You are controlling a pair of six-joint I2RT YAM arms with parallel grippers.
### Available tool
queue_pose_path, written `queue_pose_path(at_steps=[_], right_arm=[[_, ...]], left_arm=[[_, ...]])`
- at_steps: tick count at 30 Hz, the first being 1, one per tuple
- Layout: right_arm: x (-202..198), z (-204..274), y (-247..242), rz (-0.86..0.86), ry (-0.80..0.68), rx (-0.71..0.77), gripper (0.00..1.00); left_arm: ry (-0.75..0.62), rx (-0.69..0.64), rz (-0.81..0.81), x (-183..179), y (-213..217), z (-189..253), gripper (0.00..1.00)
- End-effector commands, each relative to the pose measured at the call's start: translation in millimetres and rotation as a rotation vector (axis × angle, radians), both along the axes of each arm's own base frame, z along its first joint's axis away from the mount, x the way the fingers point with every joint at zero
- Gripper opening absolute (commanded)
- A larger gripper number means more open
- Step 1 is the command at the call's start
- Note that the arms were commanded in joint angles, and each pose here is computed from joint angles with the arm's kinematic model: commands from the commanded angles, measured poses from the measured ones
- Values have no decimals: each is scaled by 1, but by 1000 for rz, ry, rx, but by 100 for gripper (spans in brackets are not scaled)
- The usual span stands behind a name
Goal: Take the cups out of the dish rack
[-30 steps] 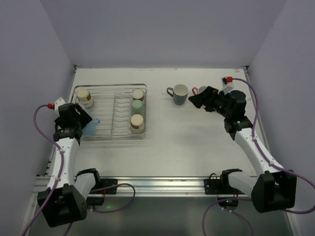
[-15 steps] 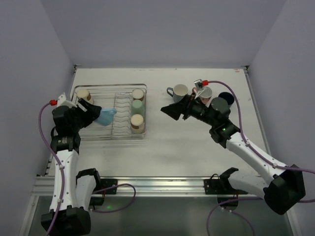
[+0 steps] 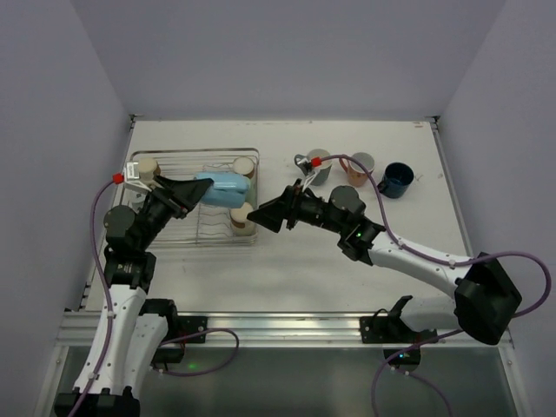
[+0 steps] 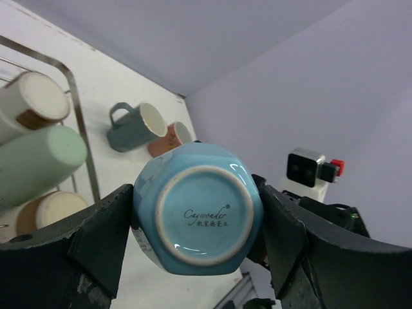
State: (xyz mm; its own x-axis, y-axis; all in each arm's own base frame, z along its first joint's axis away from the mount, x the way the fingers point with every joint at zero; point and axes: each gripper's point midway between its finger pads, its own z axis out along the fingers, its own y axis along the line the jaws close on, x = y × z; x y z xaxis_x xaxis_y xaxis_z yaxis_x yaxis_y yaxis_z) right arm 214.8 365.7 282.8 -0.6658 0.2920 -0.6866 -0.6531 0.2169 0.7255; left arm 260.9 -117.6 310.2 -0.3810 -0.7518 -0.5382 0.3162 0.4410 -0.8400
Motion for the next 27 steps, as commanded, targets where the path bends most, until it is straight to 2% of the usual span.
queue_pose_path(at_steps=[1, 6, 14, 17, 18, 20, 21, 22, 24, 25, 26, 27], right_arm=[[12, 46, 4, -57, -153, 96, 86], [19, 55, 14, -63, -191, 98, 83], [13, 81, 46, -3, -270, 190, 76], [12, 87, 50, 0, -283, 226, 62], [10, 88, 50, 3, -273, 241, 51], [9, 91, 46, -4, -277, 276, 35], [8, 92, 43, -11, -276, 287, 26], [8, 92, 40, -21, -272, 295, 11], [8, 90, 31, -59, -267, 294, 0], [10, 88, 27, -77, -263, 290, 0], [5, 88, 21, -81, -274, 290, 0], [4, 88, 17, -88, -290, 285, 0]], left_arm=[[-138, -186, -68, -15, -10, 59, 0], [-119, -244, -109, -18, -16, 66, 0], [-83, -287, -152, -24, -23, 60, 0], [-73, -282, -159, -26, -24, 57, 0], [-74, -276, -162, -26, -25, 57, 0], [-55, -251, -165, -24, -26, 50, 2], [-50, -242, -173, -24, -27, 49, 10], [-50, -230, -175, -24, -28, 48, 34], [-25, -179, -177, -21, -30, 39, 65], [-23, -158, -179, -21, -30, 37, 89], [-24, -126, -179, -20, -31, 35, 97], [-22, -109, -190, -20, -32, 32, 100]])
